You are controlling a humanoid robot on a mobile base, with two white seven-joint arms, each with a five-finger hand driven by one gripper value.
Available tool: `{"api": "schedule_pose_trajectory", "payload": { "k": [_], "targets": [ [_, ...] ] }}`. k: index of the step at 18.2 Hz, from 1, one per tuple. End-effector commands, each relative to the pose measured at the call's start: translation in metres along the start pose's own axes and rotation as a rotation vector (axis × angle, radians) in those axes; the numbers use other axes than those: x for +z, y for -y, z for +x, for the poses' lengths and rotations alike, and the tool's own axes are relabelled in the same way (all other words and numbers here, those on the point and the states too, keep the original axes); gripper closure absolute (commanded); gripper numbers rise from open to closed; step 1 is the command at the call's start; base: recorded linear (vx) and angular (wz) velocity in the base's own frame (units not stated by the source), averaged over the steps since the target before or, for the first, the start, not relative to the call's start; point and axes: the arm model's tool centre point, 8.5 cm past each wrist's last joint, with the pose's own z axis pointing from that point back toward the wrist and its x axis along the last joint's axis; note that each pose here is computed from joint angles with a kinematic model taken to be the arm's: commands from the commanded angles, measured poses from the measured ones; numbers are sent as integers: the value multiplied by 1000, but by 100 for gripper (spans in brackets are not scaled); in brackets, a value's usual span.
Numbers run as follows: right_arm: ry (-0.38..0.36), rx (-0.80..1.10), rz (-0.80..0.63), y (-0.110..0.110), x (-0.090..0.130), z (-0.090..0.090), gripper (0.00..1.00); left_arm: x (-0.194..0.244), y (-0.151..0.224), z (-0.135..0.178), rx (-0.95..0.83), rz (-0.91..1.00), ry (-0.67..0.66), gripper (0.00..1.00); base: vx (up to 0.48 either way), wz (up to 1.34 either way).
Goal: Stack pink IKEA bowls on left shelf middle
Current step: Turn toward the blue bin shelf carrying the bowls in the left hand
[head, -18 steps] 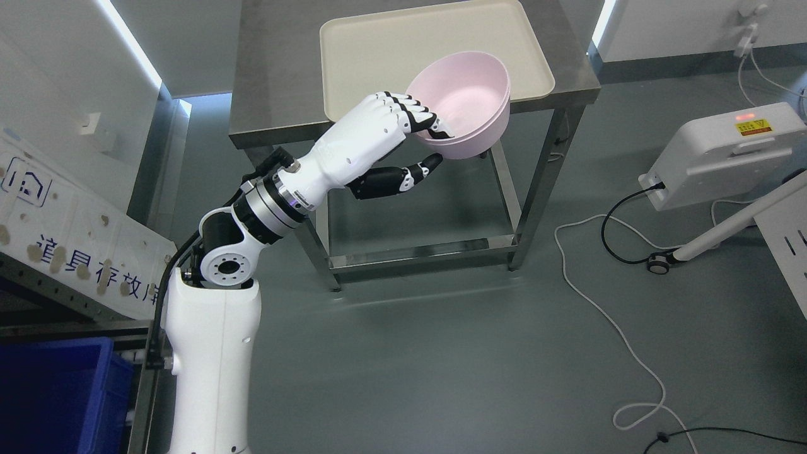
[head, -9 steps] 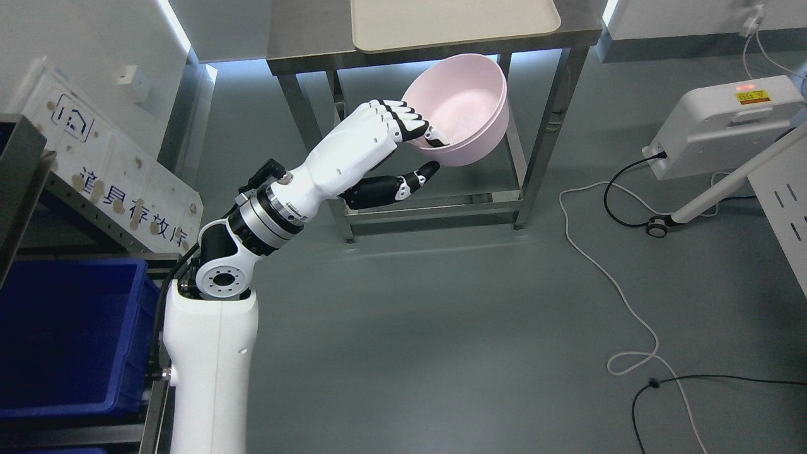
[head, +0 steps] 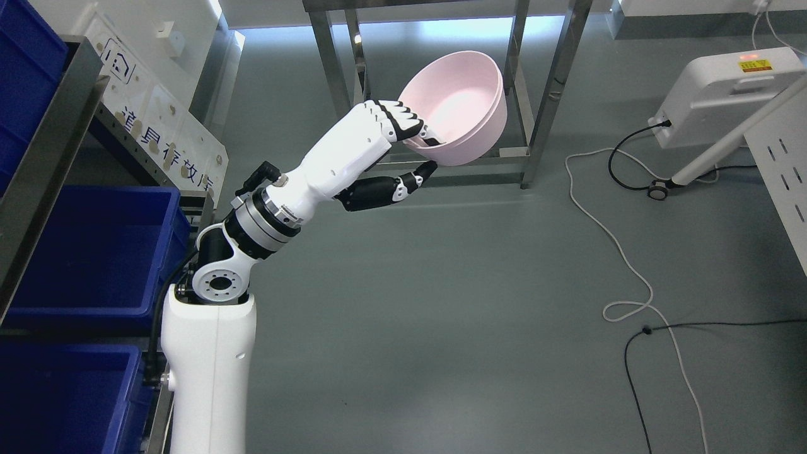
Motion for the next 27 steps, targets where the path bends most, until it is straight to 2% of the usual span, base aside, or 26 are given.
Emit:
{"api": "schedule_pose_trajectory", "payload": {
  "k": [1, 12, 20, 27],
  "targets": [
    [4, 3, -17, 11, 1, 3, 0, 12, -8, -2, -20, 12, -22, 96, -382, -5],
    [2, 3, -17, 11, 1, 2, 0, 10, -11, 3, -35, 16, -11, 96, -283, 155],
    [4, 3, -17, 11, 1, 3, 0, 4, -18, 8, -48, 21, 4, 96, -200, 523],
    [4, 3, -17, 11, 1, 3, 0, -66, -55, 30, -80, 6, 96, 96, -73, 758]
  ]
}}
